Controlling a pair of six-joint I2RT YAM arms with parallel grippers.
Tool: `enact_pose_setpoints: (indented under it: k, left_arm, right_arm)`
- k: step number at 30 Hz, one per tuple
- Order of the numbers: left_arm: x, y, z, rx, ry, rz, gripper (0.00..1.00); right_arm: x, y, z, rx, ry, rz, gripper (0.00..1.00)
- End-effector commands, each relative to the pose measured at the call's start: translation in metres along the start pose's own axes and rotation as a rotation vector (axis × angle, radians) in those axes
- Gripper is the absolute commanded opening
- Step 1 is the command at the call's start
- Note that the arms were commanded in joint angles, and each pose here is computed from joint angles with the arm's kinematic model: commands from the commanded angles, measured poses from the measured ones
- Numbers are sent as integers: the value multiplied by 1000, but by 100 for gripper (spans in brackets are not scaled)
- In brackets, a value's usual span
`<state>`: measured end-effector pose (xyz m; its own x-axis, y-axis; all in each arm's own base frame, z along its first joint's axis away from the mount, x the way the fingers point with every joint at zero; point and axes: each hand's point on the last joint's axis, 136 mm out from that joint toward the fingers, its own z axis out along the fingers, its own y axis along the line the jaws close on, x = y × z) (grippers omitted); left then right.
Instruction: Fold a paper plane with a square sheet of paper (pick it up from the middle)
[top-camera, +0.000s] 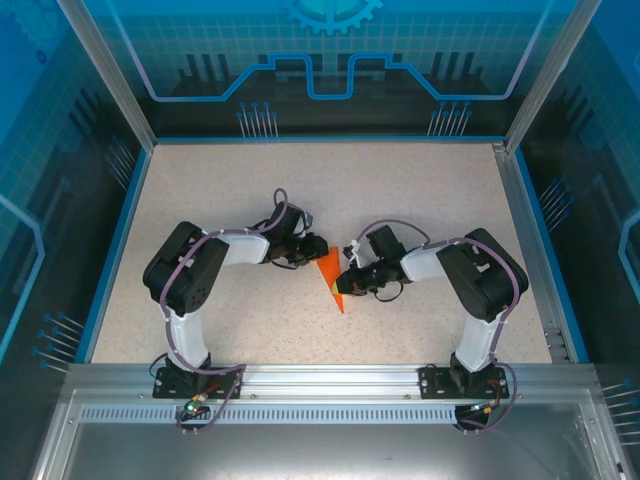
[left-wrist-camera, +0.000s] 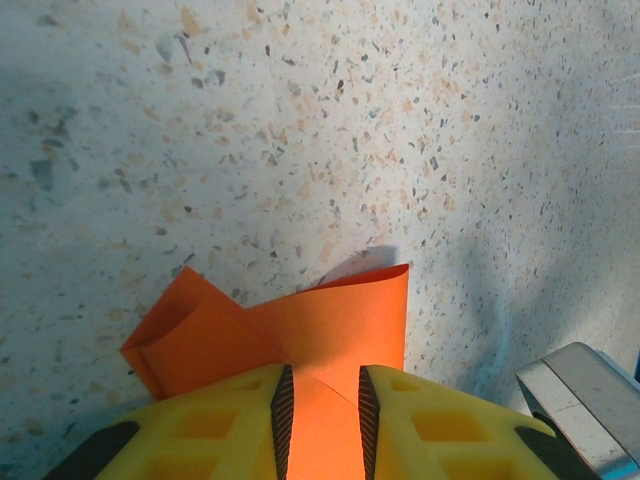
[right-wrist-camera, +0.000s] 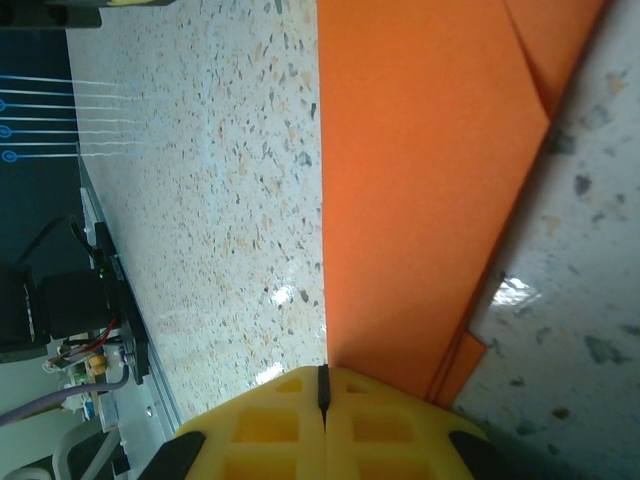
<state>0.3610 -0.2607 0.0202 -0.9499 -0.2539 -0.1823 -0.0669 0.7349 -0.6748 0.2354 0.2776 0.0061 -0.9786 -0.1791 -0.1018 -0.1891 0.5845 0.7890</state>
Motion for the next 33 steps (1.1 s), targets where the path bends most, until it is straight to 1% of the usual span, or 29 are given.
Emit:
enact_pose_setpoints:
  k: [1,9,15,18,20,23,27,30,31,33]
  left_arm:
    - [-6,31,2,-87,0,-31,27]
    - [-19,35,-3,-93,-11,-30,27]
    - [-21,29,-4,-58,-1,-40,27]
    - [-14,29,-4,-34,11,-62,27]
    - [-7,32,-3,-31,22,-81,27]
    - [1,35,-3,-25,27,-98,27]
    - [6,34,-2,-27,31,-93,27]
    - [6,34,-1,-28,34,-92,27]
    - [6,34,0,-29,33,-91,27]
    - [5,33,0,-27,34,-90,27]
  right_arm:
    - [83,-75,-7,254,200,264,0]
    - [86,-76,-7,246,214,259,0]
    - [85,-77,-8,257,215,265,0]
    - [73,-63,-13,237,180,232,0]
    - [59,-48,-19,220,142,195,2]
    - [39,-21,-27,204,100,132,4]
    - [15,16,-29,191,54,52,4]
    - [3,25,-28,232,12,34,4]
    - [-7,30,-29,251,-18,24,4]
    - [-18,41,-27,235,-49,5,5]
